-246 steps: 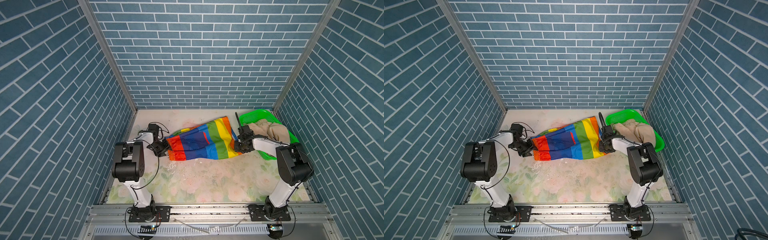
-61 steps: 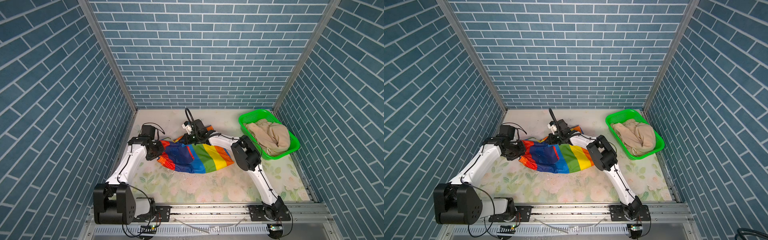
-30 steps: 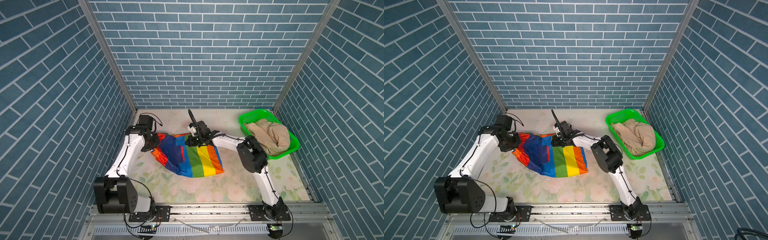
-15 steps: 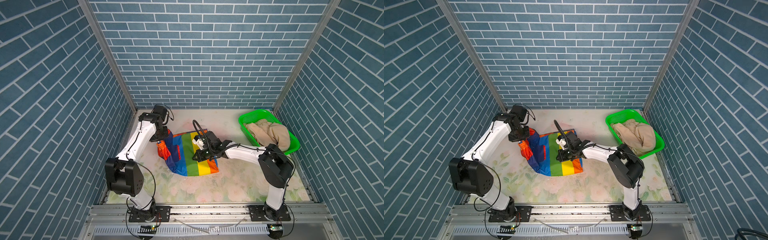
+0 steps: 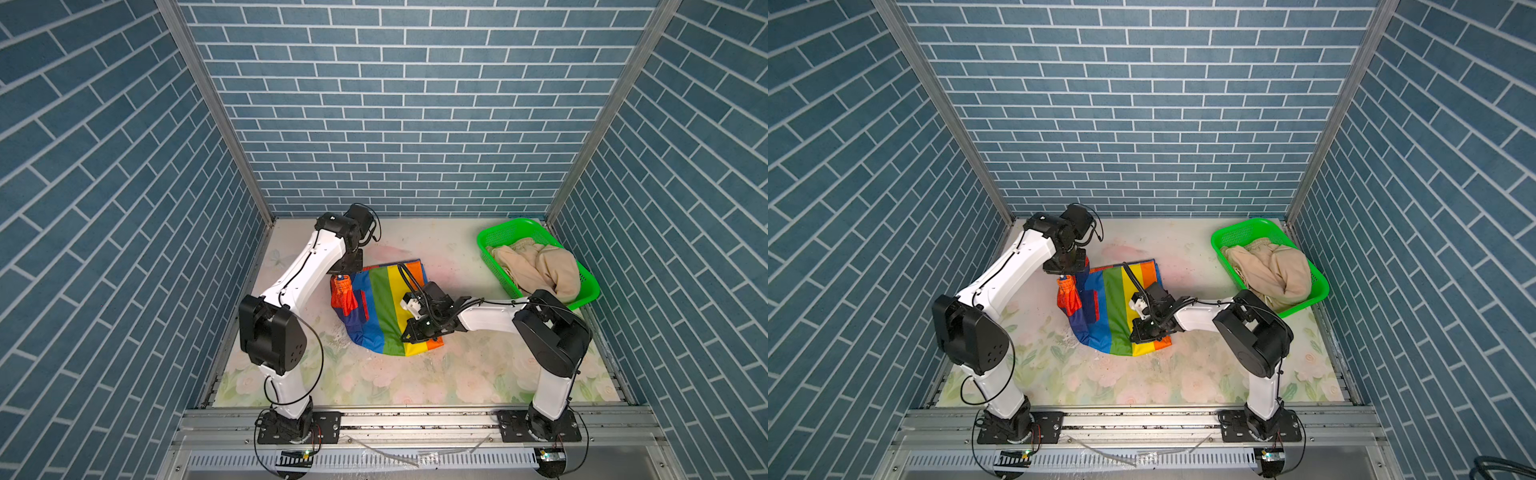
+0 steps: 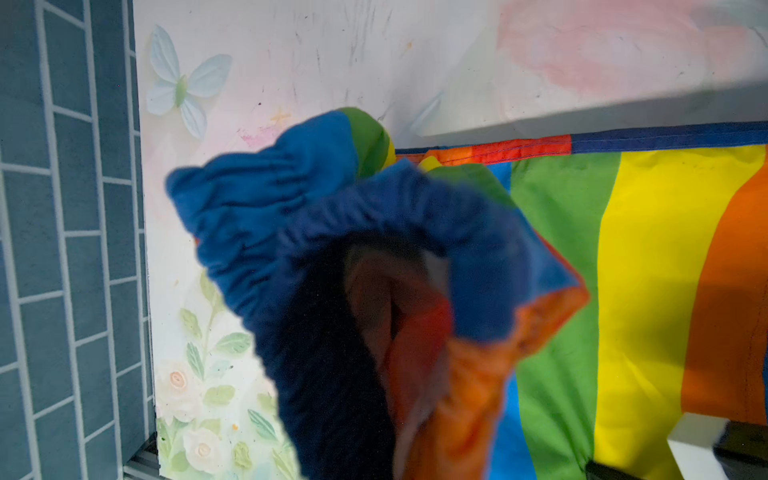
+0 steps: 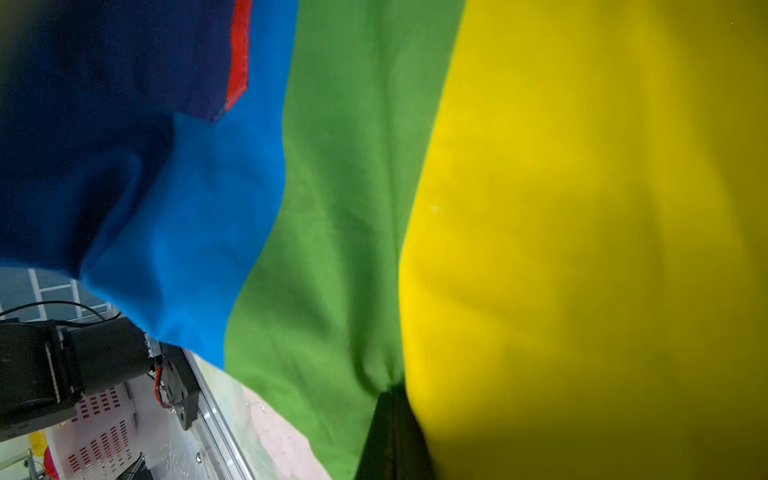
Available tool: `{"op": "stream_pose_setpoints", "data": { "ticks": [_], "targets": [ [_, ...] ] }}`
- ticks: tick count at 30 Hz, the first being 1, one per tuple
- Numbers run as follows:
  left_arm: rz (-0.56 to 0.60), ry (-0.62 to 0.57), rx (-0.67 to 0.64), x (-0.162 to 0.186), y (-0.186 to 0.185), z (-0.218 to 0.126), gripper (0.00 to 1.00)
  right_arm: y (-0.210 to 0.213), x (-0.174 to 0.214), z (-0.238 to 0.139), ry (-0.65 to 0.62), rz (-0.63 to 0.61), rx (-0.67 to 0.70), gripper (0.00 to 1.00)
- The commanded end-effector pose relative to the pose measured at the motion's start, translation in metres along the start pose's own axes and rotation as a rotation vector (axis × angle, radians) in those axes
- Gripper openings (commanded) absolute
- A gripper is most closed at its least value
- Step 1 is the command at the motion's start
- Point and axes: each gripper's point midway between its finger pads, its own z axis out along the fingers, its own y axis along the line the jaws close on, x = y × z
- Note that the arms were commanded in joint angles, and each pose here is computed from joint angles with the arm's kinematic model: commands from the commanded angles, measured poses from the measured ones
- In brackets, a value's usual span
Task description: Fold and stack the shorts
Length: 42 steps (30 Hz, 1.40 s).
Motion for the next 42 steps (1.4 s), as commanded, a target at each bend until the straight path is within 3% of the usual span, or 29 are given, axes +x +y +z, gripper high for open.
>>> {"op": "stream_pose_setpoints", "data": {
  "ticks": [1,7,21,27,33,36,42],
  "targets": [
    [0.071,0.026,-0.066,0.01,-0.015,0.0,0.11,-0.016,0.024,-0.006,0.026,0.078,0.022,0.0],
    [0.161,0.055,-0.105,0.021,-0.048,0.017,0.11,-0.009,0.018,-0.032,-0.078,0.132,-0.081,0.0],
    [0.2,0.088,-0.127,0.032,-0.069,0.044,0.11,-0.061,0.078,-0.052,-0.07,0.306,0.051,0.0],
    [0.202,0.088,-0.133,0.034,-0.067,0.045,0.1,-0.038,0.052,-0.092,-0.192,0.246,-0.033,0.0],
    [0.199,0.069,-0.117,0.031,-0.069,0.036,0.1,-0.023,0.018,-0.145,-0.386,0.153,-0.002,0.0],
    [0.195,0.054,-0.098,0.028,-0.076,0.028,0.1,-0.03,0.015,-0.142,-0.407,0.165,0.008,0.0],
    [0.208,0.03,-0.101,0.018,-0.088,0.014,0.11,-0.065,0.033,-0.096,-0.301,0.3,0.022,0.0]
  ]
}}
